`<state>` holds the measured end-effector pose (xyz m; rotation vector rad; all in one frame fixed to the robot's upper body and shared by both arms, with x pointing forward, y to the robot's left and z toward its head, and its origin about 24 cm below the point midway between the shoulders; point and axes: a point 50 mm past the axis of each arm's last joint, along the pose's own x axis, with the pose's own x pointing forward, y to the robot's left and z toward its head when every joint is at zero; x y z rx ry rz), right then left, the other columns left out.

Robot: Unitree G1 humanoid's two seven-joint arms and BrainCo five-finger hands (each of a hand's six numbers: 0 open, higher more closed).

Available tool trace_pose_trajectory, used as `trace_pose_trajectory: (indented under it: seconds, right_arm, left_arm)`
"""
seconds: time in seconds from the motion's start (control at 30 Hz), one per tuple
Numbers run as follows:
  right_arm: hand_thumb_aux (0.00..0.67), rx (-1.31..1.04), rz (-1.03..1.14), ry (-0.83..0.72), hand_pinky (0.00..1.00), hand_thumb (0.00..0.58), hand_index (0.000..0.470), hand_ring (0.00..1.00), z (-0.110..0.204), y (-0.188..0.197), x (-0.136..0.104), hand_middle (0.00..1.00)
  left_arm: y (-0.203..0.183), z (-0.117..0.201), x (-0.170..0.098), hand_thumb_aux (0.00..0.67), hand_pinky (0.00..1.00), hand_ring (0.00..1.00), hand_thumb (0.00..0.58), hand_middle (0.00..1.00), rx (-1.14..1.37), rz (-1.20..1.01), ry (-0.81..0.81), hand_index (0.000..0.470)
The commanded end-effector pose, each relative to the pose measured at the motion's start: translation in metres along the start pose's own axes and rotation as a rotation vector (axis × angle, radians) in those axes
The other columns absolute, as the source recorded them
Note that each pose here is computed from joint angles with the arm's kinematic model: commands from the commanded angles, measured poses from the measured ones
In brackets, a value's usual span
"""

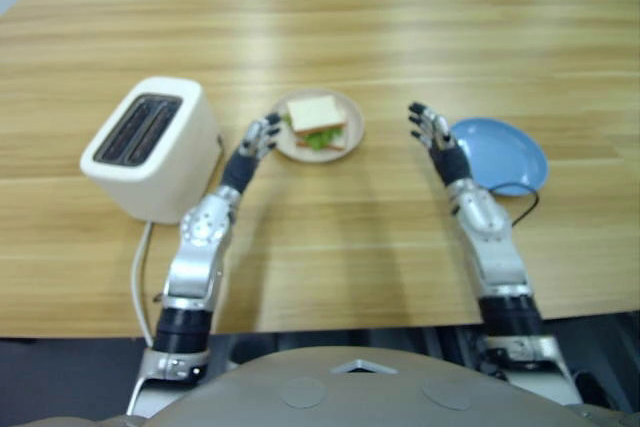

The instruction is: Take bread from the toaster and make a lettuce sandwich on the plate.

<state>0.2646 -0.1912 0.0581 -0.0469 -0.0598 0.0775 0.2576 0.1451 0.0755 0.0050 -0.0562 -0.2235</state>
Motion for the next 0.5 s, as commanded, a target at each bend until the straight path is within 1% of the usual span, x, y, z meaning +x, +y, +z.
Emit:
trace_pose_trajectory:
  seconds: [0.03, 0.13, 0.27, 0.5]
  right_arm:
    - [0.000, 0.184, -0.100, 0.039, 0.00, 0.000, 0.000, 0.00, -0.015, -0.004, -0.010, 0.00]
    - [0.000, 0.189, -0.119, 0.025, 0.00, 0.000, 0.000, 0.00, -0.020, 0.000, -0.015, 0.00]
    - [0.000, 0.179, -0.121, 0.019, 0.00, 0.000, 0.000, 0.00, -0.026, 0.005, -0.016, 0.00]
    - [0.000, 0.119, -0.065, 0.027, 0.00, 0.000, 0.000, 0.00, -0.030, 0.011, -0.014, 0.00]
  left_arm:
    - [0.011, -0.018, -0.009, 0.000, 0.00, 0.00, 0.000, 0.00, -0.012, 0.103, 0.018, 0.000]
    - [0.017, -0.030, -0.014, 0.000, 0.00, 0.00, 0.000, 0.00, -0.034, 0.166, 0.021, 0.000]
    - [0.023, -0.036, -0.014, 0.000, 0.00, 0.00, 0.000, 0.00, -0.037, 0.225, -0.003, 0.000]
    - [0.018, -0.045, -0.012, 0.000, 0.00, 0.00, 0.000, 0.00, -0.039, 0.228, -0.011, 0.000]
